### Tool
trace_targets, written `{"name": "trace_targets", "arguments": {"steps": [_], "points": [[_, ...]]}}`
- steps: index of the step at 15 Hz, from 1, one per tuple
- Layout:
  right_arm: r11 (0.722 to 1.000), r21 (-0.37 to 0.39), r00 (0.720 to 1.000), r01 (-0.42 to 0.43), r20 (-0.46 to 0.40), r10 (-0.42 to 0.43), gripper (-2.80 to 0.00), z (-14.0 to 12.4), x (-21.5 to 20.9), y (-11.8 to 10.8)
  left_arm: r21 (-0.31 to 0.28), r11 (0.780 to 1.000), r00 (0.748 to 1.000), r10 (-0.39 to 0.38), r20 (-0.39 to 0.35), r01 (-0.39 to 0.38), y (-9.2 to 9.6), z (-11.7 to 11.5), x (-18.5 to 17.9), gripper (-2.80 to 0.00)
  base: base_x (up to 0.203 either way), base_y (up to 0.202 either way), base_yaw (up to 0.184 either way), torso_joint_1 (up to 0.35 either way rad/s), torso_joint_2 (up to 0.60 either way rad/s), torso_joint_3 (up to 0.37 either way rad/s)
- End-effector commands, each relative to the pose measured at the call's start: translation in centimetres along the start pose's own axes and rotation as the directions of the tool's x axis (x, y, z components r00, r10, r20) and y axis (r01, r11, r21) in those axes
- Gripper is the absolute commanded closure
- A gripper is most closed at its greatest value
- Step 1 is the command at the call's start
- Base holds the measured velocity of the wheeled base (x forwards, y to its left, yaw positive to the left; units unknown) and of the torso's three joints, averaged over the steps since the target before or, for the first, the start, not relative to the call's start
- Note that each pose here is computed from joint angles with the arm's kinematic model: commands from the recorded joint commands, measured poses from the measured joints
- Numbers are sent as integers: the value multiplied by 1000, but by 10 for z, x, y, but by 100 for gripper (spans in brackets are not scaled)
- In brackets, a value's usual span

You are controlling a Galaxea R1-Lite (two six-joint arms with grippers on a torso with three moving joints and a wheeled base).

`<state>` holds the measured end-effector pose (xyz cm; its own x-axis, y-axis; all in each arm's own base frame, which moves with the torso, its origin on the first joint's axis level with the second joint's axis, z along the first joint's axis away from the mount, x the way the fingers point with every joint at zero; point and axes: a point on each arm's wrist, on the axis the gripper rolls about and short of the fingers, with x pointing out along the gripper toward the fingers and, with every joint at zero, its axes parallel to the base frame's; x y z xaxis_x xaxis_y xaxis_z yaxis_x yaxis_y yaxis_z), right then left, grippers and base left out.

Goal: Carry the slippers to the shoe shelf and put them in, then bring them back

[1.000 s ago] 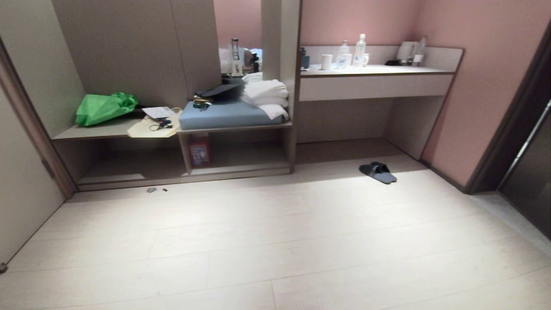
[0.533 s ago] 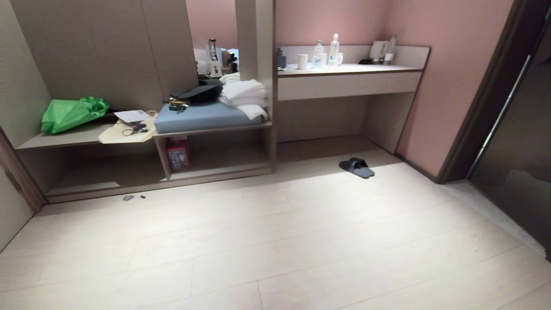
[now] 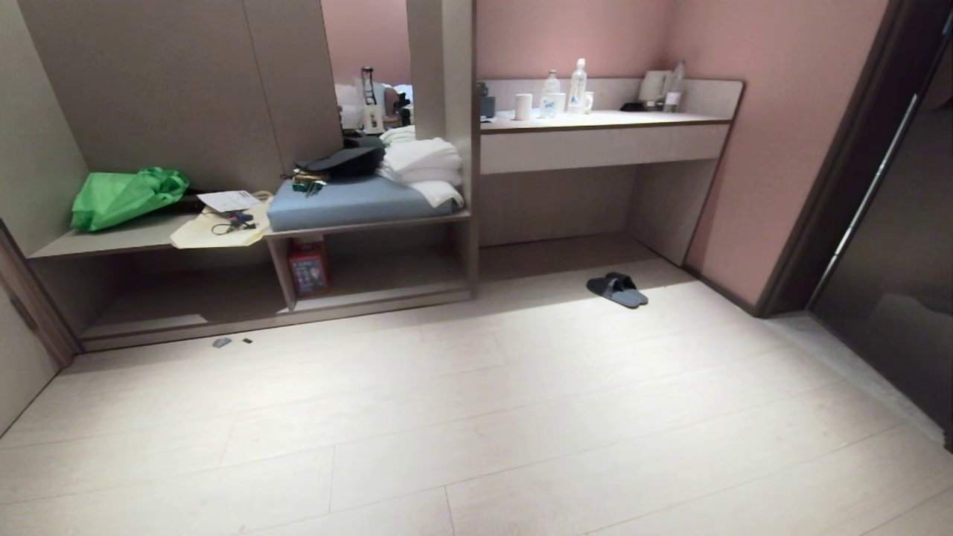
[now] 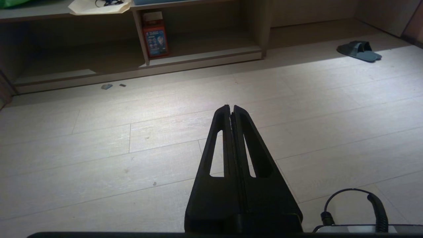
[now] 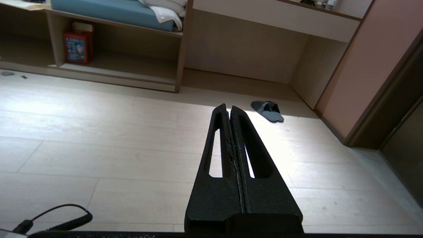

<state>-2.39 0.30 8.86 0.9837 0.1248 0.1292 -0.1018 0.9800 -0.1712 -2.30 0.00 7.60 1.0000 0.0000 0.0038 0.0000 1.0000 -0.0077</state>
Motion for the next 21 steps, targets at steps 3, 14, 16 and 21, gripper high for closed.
{"name": "trace_targets", "arguments": {"steps": [3, 14, 16, 21], "points": [[999, 55, 1000, -2, 1, 2, 0, 0, 0, 0, 0, 1000, 1000, 0, -3, 0, 0, 0, 0, 0, 0, 0, 0, 0, 0, 0], [977, 144, 987, 158, -20, -157, 0, 0, 0, -4, -2, 1000, 1000, 2, -1, -2, 0, 0, 0, 0, 0, 0, 0, 0, 0, 0], [977, 144, 988, 157, -16, -156, 0, 0, 0, -4, -2, 1000, 1000, 0, -1, 0, 0, 0, 0, 0, 0, 0, 0, 0, 0, 0], [977, 149, 988, 155, -38, -151, 0, -2, 0, -3, -2, 1000, 1000, 0, -1, 0, 0, 0, 0, 0, 0, 0, 0, 0, 0, 0]]}}
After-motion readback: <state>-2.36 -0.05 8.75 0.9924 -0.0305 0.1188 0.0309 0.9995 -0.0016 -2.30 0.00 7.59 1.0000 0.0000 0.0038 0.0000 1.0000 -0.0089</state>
